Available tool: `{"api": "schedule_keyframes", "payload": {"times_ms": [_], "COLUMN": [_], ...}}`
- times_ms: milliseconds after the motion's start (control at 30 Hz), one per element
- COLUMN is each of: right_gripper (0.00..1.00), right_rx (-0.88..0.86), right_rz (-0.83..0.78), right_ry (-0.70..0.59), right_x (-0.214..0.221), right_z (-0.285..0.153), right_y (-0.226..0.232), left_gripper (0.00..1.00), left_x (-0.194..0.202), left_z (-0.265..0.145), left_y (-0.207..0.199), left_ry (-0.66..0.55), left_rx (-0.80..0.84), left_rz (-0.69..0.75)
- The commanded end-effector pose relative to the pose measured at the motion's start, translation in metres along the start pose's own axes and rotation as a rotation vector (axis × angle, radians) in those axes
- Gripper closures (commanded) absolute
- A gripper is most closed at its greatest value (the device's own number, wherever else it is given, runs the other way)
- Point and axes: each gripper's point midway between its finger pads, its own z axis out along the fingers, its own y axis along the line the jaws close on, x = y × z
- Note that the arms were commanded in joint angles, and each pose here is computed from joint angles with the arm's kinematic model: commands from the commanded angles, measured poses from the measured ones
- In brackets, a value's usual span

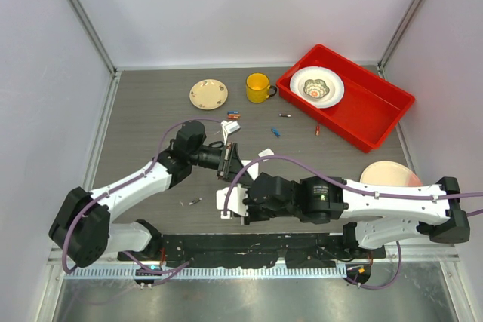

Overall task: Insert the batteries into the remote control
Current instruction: Load the battery into the remote control.

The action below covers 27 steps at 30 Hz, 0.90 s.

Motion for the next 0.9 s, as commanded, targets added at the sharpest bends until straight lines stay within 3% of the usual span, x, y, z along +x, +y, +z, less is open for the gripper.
{"api": "schedule_keyframes", "payload": {"times_ms": [0, 867], "right_gripper": [0.91, 0.67], "right_rx": [-0.038, 0.055], "right_rz": [-0.028, 0.054], "right_ry": [0.125, 0.075], "right_x": [0.028, 0.013], "right_z": [-0.003, -0.007], "right_y": [0.010, -0.005], "left_gripper": [1.00, 1.00], "left_x": [-0.008, -0.004], "left_z": [0.000, 0.000], "left_y": [-0.022, -0.019], "left_ry": [-0.015, -0.018], "left_rx": [0.082, 0.102], "left_rz": [0.004, 0.007]}}
